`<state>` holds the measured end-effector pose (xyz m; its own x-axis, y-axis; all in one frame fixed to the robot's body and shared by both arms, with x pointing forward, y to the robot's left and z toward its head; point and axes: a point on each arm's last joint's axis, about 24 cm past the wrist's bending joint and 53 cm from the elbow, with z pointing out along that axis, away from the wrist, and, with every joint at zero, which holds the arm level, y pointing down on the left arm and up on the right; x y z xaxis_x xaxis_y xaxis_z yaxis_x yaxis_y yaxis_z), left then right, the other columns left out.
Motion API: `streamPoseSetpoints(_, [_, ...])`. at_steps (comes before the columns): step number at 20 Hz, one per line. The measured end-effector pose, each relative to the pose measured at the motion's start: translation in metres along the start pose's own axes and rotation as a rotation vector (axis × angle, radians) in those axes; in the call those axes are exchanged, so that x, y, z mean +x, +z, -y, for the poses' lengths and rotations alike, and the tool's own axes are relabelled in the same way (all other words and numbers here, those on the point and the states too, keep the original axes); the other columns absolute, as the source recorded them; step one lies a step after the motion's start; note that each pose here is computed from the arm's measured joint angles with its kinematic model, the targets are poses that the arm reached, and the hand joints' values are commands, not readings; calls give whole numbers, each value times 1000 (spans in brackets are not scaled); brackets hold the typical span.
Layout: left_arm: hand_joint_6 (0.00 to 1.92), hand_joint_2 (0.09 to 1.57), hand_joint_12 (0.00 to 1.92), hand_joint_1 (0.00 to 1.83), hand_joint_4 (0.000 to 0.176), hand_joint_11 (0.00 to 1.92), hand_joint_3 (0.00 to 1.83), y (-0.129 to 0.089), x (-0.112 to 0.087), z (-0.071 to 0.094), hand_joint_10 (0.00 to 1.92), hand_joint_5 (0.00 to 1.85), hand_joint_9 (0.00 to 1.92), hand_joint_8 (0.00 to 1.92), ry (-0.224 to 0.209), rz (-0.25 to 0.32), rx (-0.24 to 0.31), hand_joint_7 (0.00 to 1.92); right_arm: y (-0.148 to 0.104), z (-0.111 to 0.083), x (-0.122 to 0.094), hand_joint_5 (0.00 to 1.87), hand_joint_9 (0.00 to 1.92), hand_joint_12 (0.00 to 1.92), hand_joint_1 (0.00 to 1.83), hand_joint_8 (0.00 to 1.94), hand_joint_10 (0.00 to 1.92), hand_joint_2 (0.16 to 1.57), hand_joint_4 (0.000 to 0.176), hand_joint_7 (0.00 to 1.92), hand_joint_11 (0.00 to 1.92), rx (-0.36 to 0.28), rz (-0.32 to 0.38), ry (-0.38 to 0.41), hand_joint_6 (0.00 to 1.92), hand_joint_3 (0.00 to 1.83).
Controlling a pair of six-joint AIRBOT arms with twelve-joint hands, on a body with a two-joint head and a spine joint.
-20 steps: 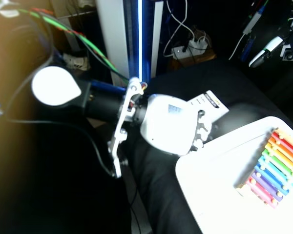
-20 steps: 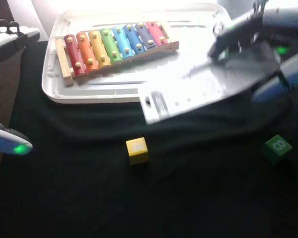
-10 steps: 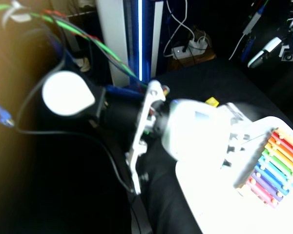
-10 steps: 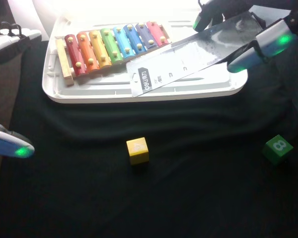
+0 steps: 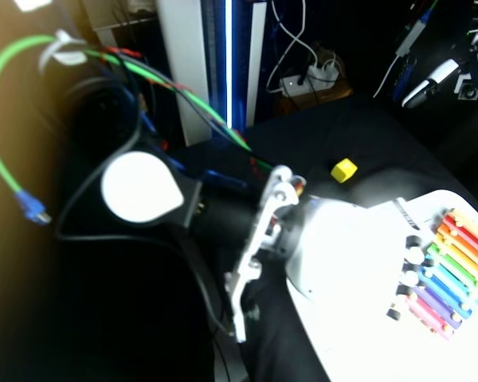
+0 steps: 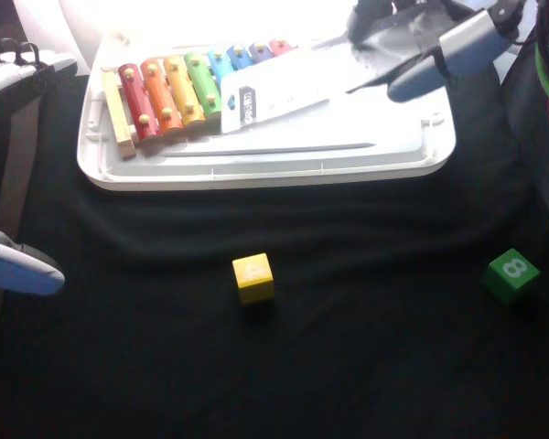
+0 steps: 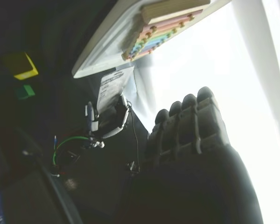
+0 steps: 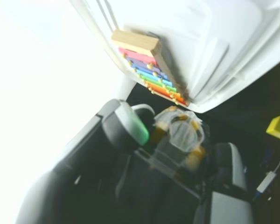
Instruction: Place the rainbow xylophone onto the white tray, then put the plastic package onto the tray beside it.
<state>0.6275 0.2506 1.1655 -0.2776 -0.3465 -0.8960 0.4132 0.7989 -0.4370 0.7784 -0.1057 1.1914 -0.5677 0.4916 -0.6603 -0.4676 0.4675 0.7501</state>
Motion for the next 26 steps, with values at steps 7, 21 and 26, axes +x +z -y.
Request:
streamPoseSetpoints(7, [0, 607, 0, 767, 0, 0, 2, -1, -1, 1, 0, 0, 0, 0, -12, 5, 8, 0, 11, 10, -10, 942, 1255, 1445, 1278, 1222, 1212, 1120, 0, 1021, 1230, 20, 49, 37, 777, 1])
streamPoseSetpoints(21, [0, 608, 0, 740, 0, 0, 4, -1, -1, 9, 0, 0, 0, 0, -24, 11, 34, 2, 19, 64, -7, 813, 816, 1812, 1337, 1204, 1694, 1131, 0, 907, 866, 184, 96, 115, 1378, 3])
streamPoseSetpoints(26, [0, 617, 0, 746, 0, 0, 6, 0, 1, 10, 0, 0, 0, 0, -31, 10, 39, 0, 19, 76, 7, 926, 713, 1438, 1201, 1303, 1178, 1166, 0, 832, 655, 200, 84, 161, 1013, 0])
